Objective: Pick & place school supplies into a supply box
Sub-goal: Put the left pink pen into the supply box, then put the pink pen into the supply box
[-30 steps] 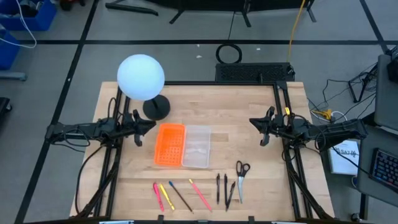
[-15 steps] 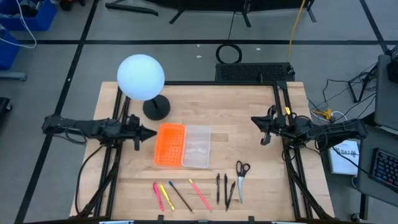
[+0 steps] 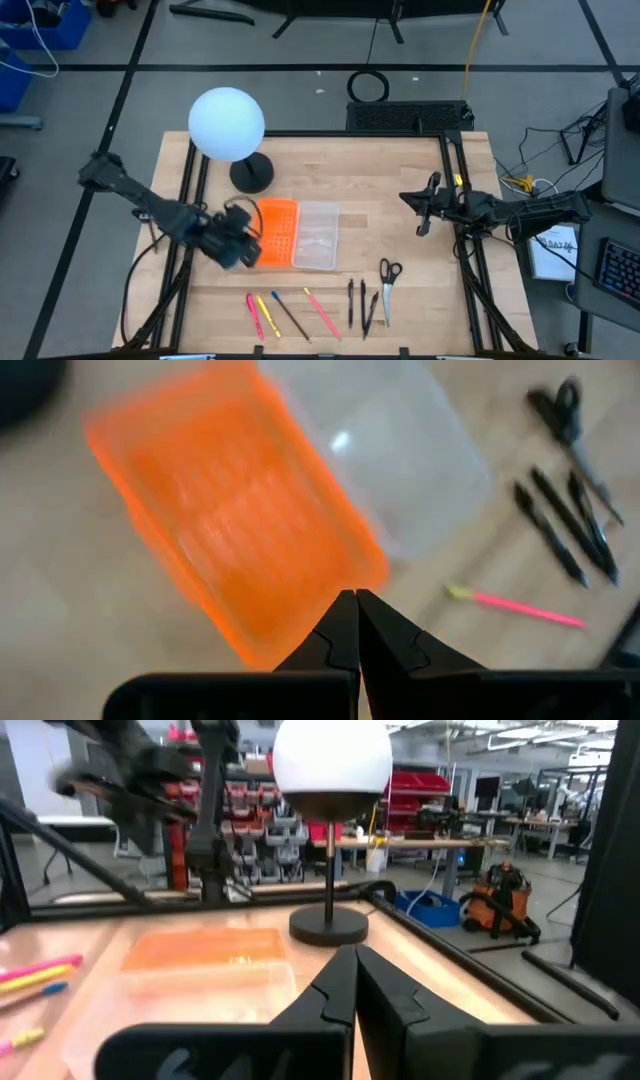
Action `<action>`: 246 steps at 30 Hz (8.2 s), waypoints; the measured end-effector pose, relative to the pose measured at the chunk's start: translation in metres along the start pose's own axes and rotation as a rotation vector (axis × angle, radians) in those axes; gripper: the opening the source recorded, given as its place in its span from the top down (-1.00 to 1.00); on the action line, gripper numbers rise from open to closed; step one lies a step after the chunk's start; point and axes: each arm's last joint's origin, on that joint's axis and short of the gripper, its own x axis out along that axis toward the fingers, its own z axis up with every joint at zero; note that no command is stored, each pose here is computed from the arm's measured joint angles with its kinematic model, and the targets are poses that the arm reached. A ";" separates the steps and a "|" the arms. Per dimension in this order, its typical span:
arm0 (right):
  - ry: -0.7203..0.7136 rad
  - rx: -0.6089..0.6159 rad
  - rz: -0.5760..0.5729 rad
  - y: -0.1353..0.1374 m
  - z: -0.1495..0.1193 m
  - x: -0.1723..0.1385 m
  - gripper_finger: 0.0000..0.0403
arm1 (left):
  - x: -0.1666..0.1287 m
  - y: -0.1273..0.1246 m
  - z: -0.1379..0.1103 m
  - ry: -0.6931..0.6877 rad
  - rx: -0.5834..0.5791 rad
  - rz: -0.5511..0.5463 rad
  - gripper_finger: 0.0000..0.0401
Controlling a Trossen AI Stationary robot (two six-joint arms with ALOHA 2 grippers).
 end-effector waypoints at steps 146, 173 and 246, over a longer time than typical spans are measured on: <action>-0.027 0.037 0.211 0.006 0.002 -0.001 1.00 | 0.063 -0.170 -0.040 0.027 -0.315 0.410 0.87; -0.003 0.040 0.212 0.006 0.000 -0.001 1.00 | 0.180 -0.093 0.104 0.197 -0.305 0.524 0.88; 0.021 0.085 0.368 0.011 -0.002 -0.001 1.00 | 0.017 0.005 0.014 -0.470 0.294 0.000 0.98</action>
